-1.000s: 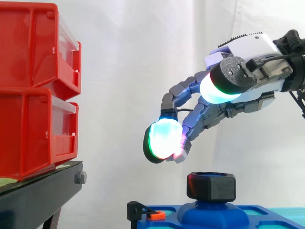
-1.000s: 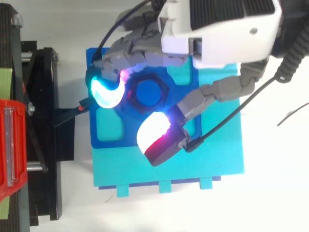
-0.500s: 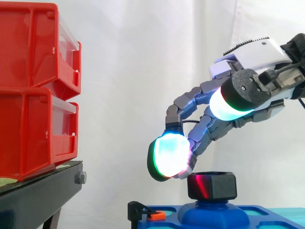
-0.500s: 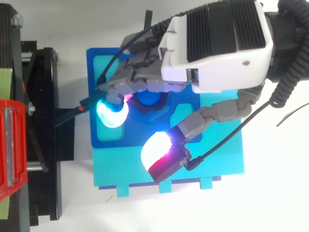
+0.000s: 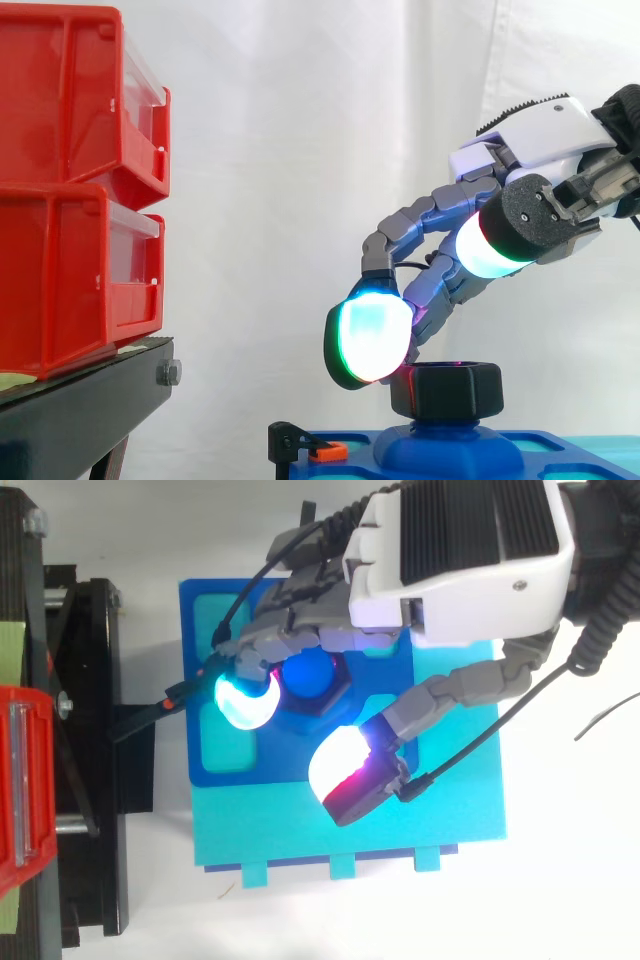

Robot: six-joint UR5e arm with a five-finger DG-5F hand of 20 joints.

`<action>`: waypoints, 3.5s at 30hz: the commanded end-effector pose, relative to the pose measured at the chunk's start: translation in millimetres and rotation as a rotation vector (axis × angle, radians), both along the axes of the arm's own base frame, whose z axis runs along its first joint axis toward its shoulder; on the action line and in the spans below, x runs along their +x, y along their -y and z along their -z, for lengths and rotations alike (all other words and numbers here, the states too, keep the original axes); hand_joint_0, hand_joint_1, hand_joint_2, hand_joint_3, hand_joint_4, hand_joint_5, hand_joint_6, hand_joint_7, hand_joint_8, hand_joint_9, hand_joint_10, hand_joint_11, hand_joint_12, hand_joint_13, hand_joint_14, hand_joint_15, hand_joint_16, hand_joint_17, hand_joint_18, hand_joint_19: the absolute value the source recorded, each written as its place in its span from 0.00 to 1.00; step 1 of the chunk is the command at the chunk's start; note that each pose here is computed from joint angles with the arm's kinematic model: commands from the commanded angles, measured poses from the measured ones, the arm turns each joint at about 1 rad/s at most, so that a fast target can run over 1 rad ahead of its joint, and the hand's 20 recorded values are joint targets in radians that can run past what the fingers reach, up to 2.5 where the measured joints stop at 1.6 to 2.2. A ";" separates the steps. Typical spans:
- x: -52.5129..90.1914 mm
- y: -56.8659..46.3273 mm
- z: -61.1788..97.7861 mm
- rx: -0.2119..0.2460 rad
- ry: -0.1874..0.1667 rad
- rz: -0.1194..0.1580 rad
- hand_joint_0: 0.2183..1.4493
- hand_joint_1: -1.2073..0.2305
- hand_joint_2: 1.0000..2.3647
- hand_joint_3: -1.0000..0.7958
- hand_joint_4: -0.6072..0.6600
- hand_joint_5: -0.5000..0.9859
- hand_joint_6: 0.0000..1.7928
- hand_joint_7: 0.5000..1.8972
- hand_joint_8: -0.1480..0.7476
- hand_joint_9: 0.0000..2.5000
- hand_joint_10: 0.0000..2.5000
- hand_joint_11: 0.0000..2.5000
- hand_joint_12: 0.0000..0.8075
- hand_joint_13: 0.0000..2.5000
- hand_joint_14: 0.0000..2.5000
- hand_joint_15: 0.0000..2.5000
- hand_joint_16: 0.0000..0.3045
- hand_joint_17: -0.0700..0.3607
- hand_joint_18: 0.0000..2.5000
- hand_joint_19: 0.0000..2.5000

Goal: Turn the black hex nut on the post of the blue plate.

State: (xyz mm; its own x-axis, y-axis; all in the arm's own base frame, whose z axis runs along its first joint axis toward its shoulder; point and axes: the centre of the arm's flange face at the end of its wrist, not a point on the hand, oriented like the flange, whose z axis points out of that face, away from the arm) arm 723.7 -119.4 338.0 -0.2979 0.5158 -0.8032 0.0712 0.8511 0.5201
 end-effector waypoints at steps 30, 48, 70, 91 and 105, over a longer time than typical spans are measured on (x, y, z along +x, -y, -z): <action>-16.6 56.3 -2.3 -0.077 -0.008 -0.016 0.23 0.56 0.00 0.28 0.67 0.23 0.28 0.30 0.46 0.27 0.00 0.12 0.44 0.19 0.00 0.05 0.18 0.45 0.11 0.05; -9.2 52.4 -26.6 -0.068 0.029 -0.017 0.23 0.56 0.00 0.28 0.66 0.23 0.28 0.29 0.46 0.27 0.00 0.12 0.44 0.19 0.00 0.05 0.18 0.45 0.12 0.05; 13.6 -15.2 -9.9 -0.025 0.083 -0.004 0.23 0.56 0.00 0.28 0.66 0.23 0.28 0.29 0.46 0.27 0.00 0.12 0.44 0.19 0.00 0.05 0.18 0.44 0.11 0.04; 3.0 -0.4 -3.4 -0.060 0.021 -0.005 0.23 0.56 0.00 0.28 0.66 0.23 0.28 0.29 0.46 0.27 0.00 0.12 0.44 0.19 0.00 0.05 0.18 0.44 0.11 0.04; -4.6 20.9 -1.1 -0.095 -0.002 -0.005 0.23 0.56 0.00 0.28 0.66 0.23 0.28 0.29 0.46 0.27 0.00 0.12 0.44 0.19 0.00 0.05 0.18 0.44 0.11 0.05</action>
State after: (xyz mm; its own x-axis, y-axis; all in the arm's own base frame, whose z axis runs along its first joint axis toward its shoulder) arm 721.5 -134.2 339.9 -0.2946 0.4440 -0.8462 0.0670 0.8929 0.4452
